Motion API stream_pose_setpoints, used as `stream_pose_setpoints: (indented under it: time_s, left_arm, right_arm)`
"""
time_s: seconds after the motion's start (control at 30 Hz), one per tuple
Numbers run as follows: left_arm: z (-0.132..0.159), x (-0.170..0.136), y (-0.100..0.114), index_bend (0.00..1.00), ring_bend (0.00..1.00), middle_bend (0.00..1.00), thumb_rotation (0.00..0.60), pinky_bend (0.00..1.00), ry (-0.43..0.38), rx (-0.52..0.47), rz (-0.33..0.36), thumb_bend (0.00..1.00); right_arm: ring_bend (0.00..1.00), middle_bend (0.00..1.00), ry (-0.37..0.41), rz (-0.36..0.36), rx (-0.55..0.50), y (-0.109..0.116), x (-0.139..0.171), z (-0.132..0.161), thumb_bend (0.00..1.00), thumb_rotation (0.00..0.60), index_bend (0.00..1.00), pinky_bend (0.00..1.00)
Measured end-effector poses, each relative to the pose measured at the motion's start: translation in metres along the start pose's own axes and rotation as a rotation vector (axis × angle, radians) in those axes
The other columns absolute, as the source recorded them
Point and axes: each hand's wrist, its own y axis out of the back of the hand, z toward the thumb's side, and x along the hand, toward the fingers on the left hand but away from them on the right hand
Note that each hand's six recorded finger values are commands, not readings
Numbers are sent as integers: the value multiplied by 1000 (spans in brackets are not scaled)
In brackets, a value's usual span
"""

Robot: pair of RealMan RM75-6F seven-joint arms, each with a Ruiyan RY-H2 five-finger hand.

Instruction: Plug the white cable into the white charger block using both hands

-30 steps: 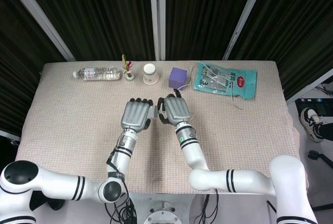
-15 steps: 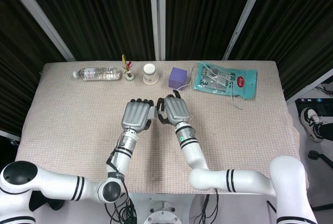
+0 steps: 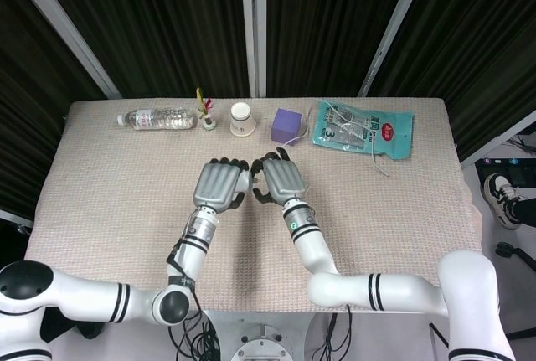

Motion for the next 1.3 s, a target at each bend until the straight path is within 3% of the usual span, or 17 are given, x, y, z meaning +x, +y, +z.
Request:
stream_pose_setpoints:
  time_s: [0.33,0.57,0.87,1.1,1.3]
  left_arm:
    - [-33,1,-19,453,232,416,600,288,12,7,-48,337]
    - [-62,8,-44,409,166,360,600,195,33,49,-115,336]
    - [-91,13,-67,224,55,206,600,126,68,68,-186,335]
    - [-98,7,-61,172,20,168,600,90,53,64,-159,336]
    - [-118,-12,-29,172,15,168,600,85,41,69,-58,311]
  right_arm:
    - [48,179,-25,-31,76,26,16,-30,175,600,0,0]
    - [47,171,-55,-81,137,57,35,-65,182,600,0,0]
    - [47,167,-86,-137,158,90,68,-109,182,600,0,0]
    - [47,167,-115,-176,156,109,92,-140,180,600,0,0]
    - [47,175,-136,-210,176,125,120,-167,230,600,0,0]
